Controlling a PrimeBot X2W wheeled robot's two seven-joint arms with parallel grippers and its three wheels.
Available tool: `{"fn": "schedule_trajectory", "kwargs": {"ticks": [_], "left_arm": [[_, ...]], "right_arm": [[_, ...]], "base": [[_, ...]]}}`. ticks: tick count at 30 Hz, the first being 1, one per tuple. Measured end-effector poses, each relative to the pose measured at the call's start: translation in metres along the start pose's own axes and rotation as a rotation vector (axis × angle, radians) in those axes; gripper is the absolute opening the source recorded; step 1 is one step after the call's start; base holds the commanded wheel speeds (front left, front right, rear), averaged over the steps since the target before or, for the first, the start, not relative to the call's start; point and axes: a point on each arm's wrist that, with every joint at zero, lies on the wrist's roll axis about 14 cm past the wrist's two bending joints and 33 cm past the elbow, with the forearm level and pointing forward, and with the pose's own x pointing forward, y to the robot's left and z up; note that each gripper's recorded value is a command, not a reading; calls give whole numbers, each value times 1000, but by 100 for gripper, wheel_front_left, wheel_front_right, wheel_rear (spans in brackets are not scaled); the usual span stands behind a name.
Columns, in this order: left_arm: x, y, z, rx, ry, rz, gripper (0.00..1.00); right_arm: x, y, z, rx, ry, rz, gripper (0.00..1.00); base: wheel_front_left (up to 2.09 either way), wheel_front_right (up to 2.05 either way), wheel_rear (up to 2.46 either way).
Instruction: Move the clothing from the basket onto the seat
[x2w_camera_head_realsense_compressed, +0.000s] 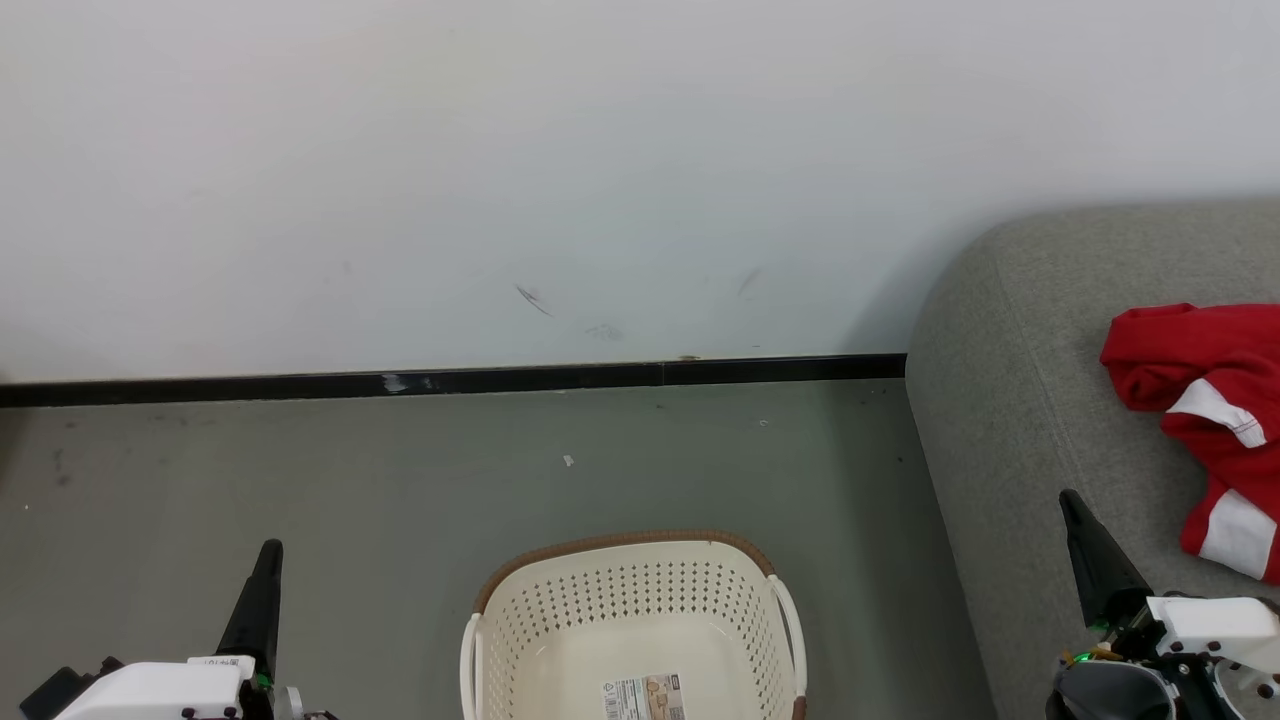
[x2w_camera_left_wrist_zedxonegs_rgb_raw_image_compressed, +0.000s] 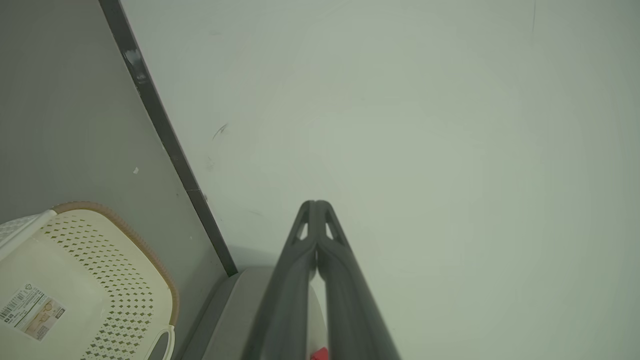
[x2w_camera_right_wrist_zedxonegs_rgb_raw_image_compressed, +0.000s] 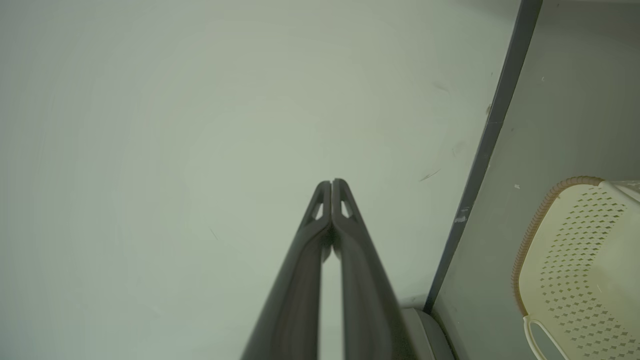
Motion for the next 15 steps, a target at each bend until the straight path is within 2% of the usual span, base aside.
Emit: {"fn": "schedule_trajectory", "kwargs": {"ticks": [15], "left_arm": [[0,0,0,0,0,1,0]], "right_arm": [[0,0,0,0,0,0,0]], "base": [[0,0,0]]}}
